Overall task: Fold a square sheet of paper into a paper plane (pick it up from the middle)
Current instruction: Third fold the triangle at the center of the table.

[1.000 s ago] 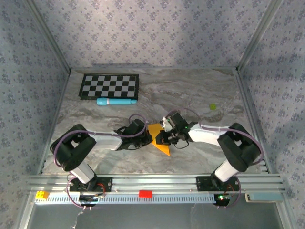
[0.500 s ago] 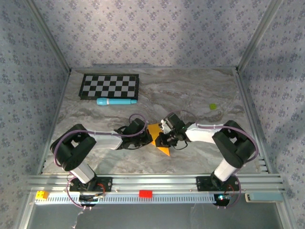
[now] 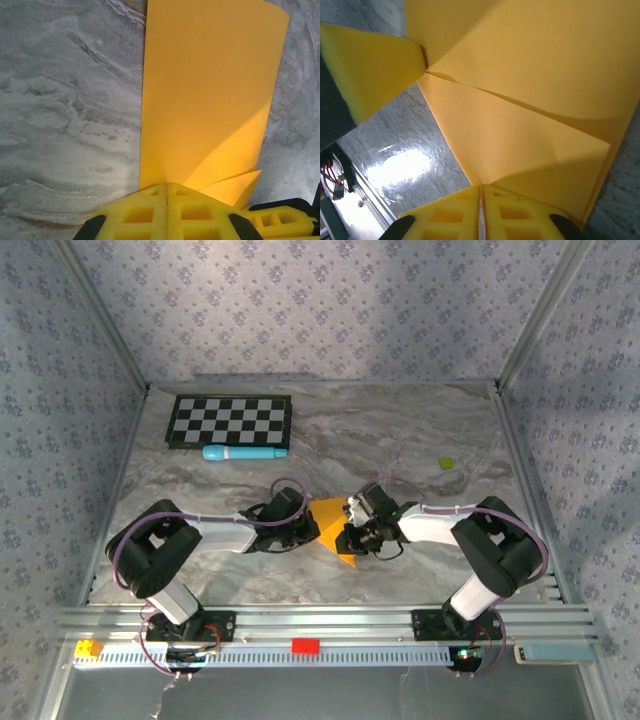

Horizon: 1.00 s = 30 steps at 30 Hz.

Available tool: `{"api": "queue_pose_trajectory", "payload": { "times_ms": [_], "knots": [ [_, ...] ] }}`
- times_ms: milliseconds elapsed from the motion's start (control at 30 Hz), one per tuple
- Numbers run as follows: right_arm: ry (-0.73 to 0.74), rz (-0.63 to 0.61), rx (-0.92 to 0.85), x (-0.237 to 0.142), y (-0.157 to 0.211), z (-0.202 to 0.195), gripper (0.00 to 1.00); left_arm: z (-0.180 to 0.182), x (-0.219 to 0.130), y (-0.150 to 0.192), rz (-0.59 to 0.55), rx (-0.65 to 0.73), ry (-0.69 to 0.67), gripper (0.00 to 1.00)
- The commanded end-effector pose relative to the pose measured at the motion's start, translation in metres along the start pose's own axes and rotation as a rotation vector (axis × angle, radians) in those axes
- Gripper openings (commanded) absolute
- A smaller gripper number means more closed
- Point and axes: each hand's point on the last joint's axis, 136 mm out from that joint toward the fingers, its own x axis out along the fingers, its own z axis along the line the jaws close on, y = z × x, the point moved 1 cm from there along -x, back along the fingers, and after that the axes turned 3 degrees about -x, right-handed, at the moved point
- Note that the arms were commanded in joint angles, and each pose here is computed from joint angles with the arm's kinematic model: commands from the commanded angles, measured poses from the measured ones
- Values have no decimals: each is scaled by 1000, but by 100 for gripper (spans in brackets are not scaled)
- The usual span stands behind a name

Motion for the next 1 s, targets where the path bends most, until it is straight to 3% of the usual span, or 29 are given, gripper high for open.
{"api": "queue_pose_trajectory", "payload": {
  "times_ms": [0,200,400,633,967],
  "knots": [
    [12,-4,-1,-8,4,0,12,35,3,5,24,-9,-137,0],
    [-68,-32,-65,-14,-15,31,11,35,2,4,18,-8,-139,0],
    [-29,26,-56,10,-15,24,9,36,3,4,22,-11,-144,0],
    [45,27,-22,13,-3,-1,8,40,1,5,21,-14,-151,0],
    [-63,-8,-16,-6,-3,18,10,42,0,3,21,-14,-153,0]
  ]
}}
